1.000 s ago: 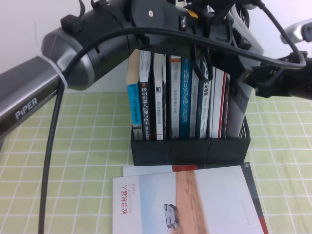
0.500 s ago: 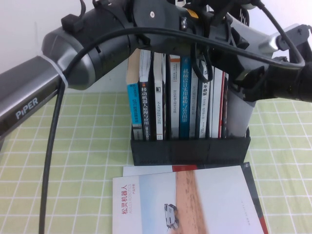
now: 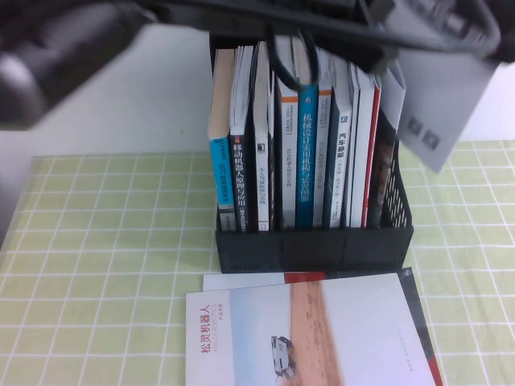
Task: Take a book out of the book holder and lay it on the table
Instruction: Place the picked book on the book
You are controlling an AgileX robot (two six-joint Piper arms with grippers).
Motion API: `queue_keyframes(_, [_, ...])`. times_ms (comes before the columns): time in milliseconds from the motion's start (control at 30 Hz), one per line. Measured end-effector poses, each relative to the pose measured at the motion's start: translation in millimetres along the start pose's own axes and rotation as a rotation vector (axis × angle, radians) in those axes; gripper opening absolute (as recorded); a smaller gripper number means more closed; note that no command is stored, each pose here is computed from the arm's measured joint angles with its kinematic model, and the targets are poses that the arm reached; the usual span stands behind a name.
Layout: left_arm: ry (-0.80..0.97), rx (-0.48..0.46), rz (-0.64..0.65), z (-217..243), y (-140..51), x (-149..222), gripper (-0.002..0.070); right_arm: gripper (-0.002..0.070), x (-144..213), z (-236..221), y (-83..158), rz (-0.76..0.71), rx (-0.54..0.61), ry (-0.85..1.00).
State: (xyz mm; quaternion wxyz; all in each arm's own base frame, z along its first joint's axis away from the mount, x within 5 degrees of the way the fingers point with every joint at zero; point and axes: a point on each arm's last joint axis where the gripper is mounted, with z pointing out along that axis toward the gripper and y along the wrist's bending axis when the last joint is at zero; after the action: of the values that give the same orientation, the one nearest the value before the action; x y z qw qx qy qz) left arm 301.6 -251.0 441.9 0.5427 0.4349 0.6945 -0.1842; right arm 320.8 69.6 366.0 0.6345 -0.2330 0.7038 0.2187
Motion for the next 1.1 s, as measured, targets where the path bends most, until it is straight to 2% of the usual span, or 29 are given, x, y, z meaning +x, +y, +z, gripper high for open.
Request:
queue_keyframes(133, [-0.046,-0.048,-0.027,-45,5.1,-19,-0.0003,0.0014,-33,-23,1,0.042,-0.046,-0.103])
queue_keyframes(233, [-0.041,-0.087,-0.055,-81,10.3,-26,-0.0003,0.0014,-59,-36,9,0.018,-0.123,-0.172])
queue_keyframes(400, [0.056,-0.147,-0.089,-135,18.8,-22,-0.0003,0.0014,-103,-57,36,-0.096,-0.324,-0.279])
queue_keyframes(567, [0.103,-0.218,-0.127,-186,19.5,-17,-0.0003,0.0014,-136,-76,65,-0.223,-0.529,-0.291])
queue_keyframes(733, [0.047,-0.292,-0.159,-241,-2.7,-7,-0.0003,0.0014,-149,-89,106,-0.397,-0.680,-0.170])
queue_keyframes(867, [0.047,-0.333,-0.239,-271,-26.9,20,-0.0003,0.0014,-145,-92,138,-0.486,-0.753,-0.050])
queue_keyframes(1000, [0.073,-0.379,-0.349,-290,-50.9,61,-0.0003,0.0014,-128,-87,160,-0.559,-0.783,0.145])
queue_keyframes(1100, [0.105,-0.421,-0.423,-297,-64.4,94,-0.0003,0.0014,-110,-79,172,-0.620,-0.761,0.320])
